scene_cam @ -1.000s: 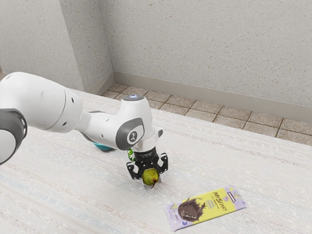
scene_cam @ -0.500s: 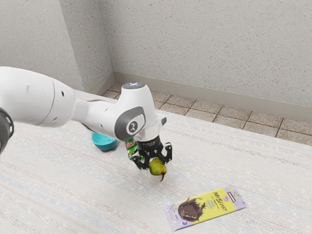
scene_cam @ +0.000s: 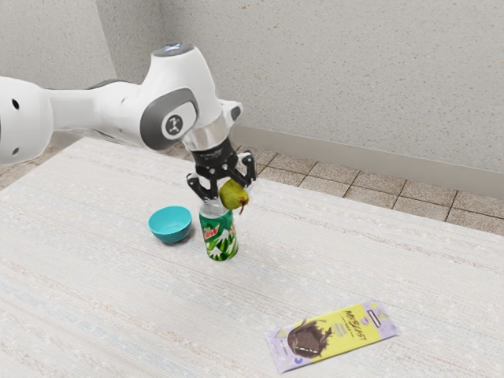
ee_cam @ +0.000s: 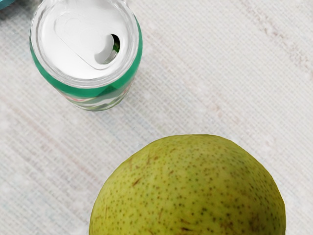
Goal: Place the pear in the bowl.
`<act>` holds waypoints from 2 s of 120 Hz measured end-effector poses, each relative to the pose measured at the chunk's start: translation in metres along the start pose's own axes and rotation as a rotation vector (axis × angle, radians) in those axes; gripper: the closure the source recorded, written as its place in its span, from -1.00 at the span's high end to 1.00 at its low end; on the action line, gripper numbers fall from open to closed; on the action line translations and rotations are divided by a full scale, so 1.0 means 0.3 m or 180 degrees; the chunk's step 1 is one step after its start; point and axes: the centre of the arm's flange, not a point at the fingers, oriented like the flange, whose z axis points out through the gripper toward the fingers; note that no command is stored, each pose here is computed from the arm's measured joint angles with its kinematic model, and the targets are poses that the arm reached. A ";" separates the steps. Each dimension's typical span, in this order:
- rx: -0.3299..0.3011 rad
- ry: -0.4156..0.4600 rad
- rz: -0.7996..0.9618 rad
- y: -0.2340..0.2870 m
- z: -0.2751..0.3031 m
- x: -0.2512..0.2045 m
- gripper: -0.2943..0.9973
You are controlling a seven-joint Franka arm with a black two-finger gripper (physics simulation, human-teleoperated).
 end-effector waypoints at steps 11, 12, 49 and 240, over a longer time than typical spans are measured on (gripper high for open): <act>0.0095 0.0025 -0.0102 -0.064 -0.048 0.067 -0.49; 0.0105 0.0027 -0.0113 -0.071 -0.051 0.074 -0.49; 0.0429 0.0026 -0.0578 -0.351 -0.101 0.327 -0.47; 0.0500 0.0004 -0.0274 -0.339 0.007 0.557 0.47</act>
